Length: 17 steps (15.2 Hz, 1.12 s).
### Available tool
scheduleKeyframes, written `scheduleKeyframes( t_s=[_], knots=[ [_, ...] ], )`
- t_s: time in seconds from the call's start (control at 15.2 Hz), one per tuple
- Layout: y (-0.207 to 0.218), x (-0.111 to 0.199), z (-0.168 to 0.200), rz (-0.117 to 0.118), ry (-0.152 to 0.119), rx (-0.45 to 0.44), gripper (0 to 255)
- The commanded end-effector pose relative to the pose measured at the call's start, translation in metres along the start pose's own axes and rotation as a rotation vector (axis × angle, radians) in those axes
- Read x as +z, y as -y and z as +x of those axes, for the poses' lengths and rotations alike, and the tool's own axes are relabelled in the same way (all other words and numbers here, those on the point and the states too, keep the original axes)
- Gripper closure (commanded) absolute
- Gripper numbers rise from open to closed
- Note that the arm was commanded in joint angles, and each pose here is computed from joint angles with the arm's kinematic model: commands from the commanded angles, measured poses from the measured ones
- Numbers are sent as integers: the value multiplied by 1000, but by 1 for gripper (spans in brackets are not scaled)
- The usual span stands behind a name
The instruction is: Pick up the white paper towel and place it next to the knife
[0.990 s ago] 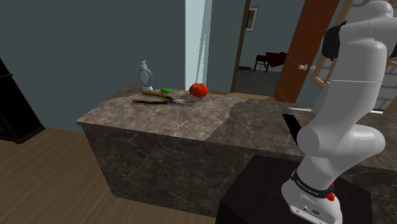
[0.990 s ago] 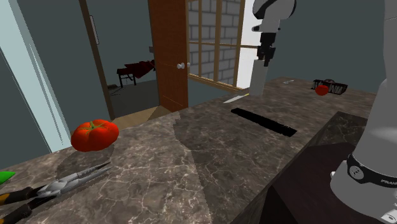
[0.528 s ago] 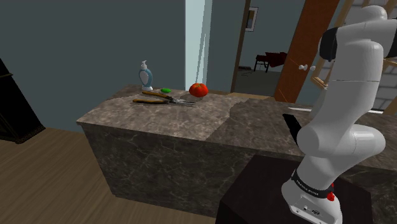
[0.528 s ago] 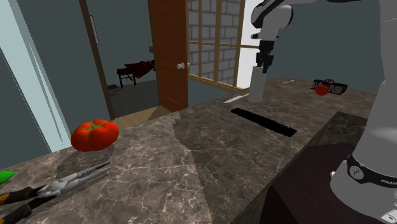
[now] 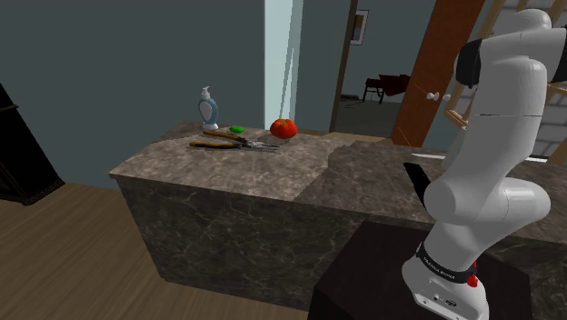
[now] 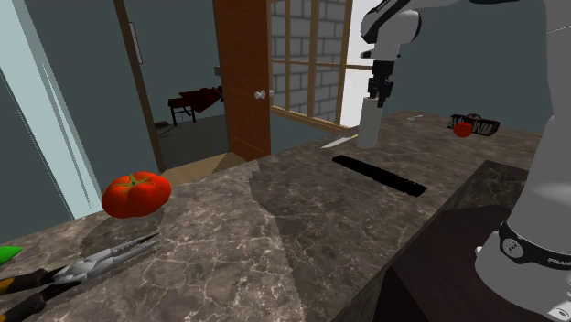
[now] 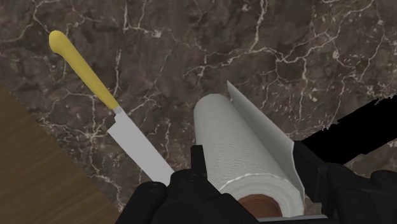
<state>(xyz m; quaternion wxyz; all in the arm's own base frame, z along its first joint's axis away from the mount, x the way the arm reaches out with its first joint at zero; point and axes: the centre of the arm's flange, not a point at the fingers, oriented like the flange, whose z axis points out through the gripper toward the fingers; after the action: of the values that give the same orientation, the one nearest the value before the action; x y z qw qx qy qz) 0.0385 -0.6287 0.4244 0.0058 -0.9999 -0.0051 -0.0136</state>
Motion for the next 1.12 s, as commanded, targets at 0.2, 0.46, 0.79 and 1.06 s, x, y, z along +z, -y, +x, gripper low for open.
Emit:
scheduleKeyframes(
  t_s=[0.2, 0.46, 0.79, 1.06],
  knots=[
    [0, 0, 0, 0, 0, 0, 0],
    [0, -26, 0, 0, 0, 0, 0],
    [0, -50, 0, 0, 0, 0, 0],
    [0, -50, 0, 0, 0, 0, 0]
  ],
)
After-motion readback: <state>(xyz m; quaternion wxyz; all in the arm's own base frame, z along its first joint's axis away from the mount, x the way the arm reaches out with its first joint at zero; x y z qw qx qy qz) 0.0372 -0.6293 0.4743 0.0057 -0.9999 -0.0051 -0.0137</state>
